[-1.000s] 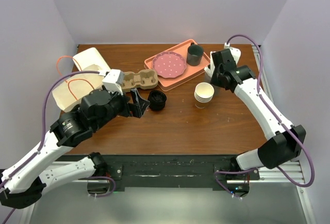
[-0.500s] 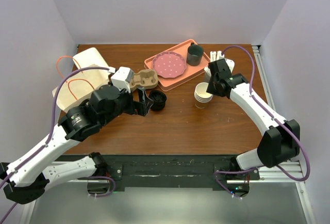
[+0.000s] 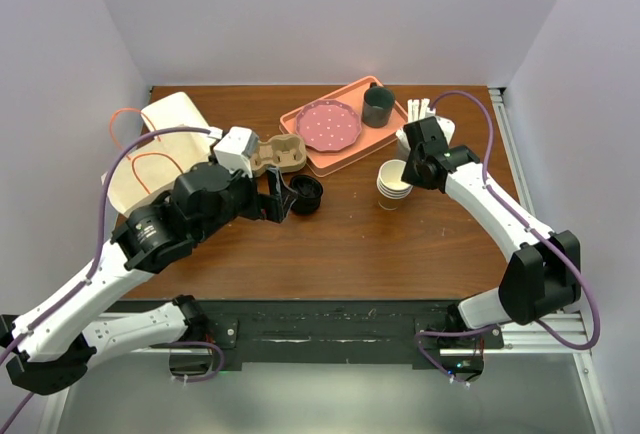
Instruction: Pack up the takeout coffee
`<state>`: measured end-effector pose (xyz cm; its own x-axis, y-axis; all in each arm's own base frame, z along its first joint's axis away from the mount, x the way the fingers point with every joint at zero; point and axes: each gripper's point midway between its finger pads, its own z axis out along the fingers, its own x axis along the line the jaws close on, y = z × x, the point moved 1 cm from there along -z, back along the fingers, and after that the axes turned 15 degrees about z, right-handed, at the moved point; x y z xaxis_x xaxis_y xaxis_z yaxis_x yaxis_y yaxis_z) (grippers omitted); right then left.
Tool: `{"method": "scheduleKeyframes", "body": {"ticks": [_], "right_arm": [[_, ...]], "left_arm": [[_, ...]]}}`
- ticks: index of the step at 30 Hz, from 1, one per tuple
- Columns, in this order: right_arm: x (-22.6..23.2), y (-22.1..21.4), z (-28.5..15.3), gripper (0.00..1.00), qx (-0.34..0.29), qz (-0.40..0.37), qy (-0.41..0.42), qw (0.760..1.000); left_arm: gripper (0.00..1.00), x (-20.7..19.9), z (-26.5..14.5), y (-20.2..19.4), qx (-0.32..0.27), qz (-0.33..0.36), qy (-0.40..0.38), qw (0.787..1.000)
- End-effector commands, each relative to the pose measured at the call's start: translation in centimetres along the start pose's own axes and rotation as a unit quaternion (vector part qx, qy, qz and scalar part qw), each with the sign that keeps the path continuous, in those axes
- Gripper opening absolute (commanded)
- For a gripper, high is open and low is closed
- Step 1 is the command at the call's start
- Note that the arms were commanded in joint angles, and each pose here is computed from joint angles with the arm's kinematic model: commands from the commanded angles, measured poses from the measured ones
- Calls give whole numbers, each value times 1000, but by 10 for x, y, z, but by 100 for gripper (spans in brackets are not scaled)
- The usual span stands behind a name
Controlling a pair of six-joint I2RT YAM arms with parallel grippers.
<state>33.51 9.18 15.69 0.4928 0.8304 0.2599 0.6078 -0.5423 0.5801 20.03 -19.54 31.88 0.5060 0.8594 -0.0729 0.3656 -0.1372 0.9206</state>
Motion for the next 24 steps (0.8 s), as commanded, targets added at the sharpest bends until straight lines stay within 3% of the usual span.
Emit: {"method": "scheduleKeyframes", "body": {"ticks": [1,12,24], "right_arm": [[4,7,0,21,-15,16,7,1000],[2,6,3,24,-14,20,-3,1000],[4,13,1,9,-22,25,-4,999]], "left_arm": [[100,0,-9,25,-37,-4,-1,999],[100,0,-10,28,-36,-1,0,999],[100,3,-8,26,-27,14,9,999]]}}
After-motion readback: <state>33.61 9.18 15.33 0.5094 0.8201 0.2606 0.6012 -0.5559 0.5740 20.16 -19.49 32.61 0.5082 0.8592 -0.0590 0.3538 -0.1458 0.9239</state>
